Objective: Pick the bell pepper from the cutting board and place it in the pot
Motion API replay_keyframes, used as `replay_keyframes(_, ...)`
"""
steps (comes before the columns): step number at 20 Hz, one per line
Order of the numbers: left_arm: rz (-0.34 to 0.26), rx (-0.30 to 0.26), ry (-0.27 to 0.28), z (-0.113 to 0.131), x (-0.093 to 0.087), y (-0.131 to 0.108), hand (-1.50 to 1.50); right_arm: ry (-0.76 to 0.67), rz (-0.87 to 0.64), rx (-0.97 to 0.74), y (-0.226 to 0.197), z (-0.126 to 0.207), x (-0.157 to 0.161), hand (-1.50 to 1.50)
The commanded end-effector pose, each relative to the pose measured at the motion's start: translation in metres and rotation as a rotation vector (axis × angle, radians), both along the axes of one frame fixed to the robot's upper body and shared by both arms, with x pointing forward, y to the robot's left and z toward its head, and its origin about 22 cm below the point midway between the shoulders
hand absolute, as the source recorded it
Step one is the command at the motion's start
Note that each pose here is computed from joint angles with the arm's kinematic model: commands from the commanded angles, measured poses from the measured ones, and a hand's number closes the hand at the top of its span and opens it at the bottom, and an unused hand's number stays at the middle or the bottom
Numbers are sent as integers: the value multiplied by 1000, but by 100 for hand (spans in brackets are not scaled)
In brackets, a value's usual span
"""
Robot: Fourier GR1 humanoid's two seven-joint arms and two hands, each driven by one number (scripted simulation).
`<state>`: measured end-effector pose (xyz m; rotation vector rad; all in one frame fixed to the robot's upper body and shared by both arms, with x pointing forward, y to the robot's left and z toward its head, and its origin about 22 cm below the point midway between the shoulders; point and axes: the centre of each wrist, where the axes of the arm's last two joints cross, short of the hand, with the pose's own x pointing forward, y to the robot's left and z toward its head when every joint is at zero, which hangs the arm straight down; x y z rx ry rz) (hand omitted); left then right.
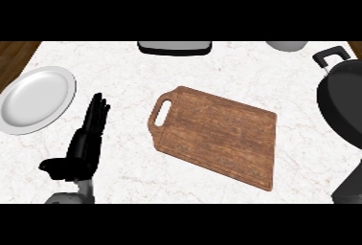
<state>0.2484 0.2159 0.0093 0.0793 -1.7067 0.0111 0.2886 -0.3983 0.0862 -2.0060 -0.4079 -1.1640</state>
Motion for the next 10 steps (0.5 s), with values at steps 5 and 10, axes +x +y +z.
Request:
replay_keyframes(5, -7, 2, 15, -11, 3, 4, 0, -165, -73, -101, -3, -5, -23, -150)
replay_keyframes(10, 13, 8, 5, -2, 1, 1, 0, -144, -81, -79, -4, -10, -39, -150)
